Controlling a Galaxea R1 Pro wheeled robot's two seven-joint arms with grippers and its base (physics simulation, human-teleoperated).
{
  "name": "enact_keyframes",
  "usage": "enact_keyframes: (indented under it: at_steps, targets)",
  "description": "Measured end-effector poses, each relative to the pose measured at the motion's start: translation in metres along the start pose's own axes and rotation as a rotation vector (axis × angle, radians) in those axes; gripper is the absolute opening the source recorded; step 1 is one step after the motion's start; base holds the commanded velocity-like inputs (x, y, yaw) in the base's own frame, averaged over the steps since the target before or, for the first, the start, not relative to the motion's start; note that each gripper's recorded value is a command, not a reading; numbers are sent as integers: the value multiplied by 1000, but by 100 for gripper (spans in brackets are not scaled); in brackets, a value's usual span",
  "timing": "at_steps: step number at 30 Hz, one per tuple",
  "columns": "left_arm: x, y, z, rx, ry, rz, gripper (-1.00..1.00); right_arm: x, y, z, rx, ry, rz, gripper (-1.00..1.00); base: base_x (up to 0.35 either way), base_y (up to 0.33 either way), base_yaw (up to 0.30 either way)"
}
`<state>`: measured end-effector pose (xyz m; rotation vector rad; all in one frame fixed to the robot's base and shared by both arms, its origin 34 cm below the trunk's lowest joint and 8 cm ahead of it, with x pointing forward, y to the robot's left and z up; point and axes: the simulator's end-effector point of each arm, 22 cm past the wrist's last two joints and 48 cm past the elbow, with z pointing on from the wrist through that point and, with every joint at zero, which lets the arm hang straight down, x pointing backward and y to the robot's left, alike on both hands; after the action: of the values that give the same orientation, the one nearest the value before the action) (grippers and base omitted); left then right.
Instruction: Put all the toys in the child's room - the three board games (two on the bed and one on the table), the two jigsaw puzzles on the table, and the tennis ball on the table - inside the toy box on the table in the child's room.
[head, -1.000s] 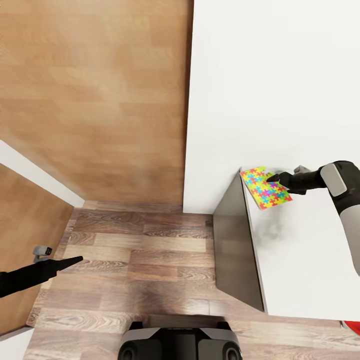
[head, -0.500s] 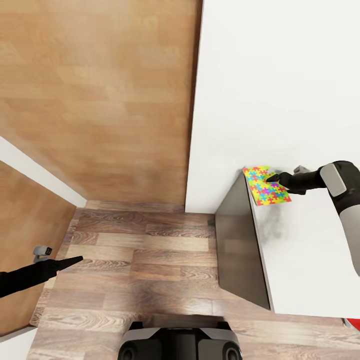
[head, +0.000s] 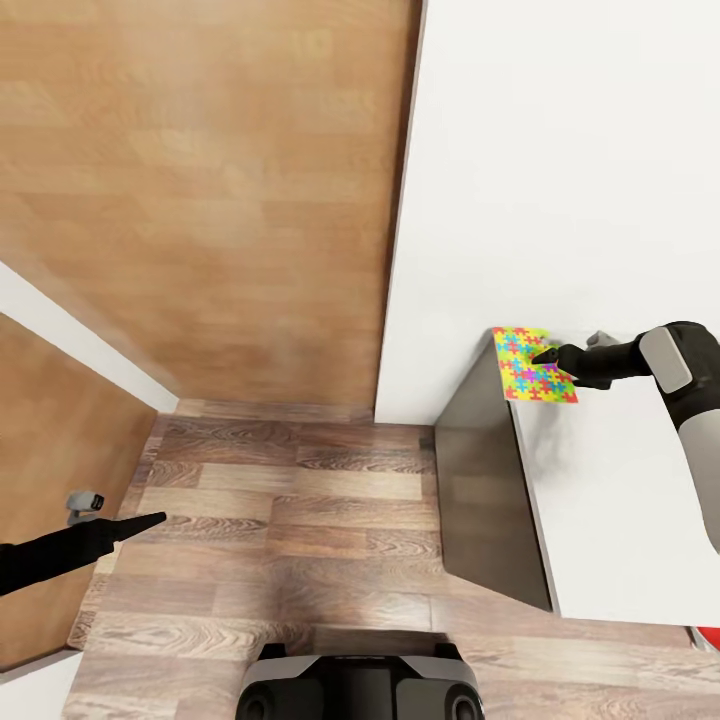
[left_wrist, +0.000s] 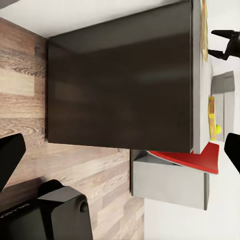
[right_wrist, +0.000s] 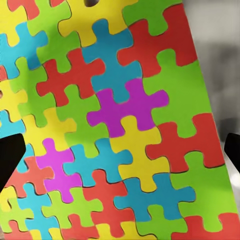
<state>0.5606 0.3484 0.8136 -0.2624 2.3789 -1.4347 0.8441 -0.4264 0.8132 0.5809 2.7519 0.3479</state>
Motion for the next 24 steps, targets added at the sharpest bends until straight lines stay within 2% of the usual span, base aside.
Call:
enact_keyframes:
  at_steps: [11, 24]
  targets:
    - [0, 0, 0, 0, 1, 0, 100, 0, 0, 0, 0, -1, 0, 100, -1, 82, 0]
    - [0, 0, 1, 1, 1, -1, 100, 0, -1, 0, 1, 0, 0, 100, 0, 13, 0]
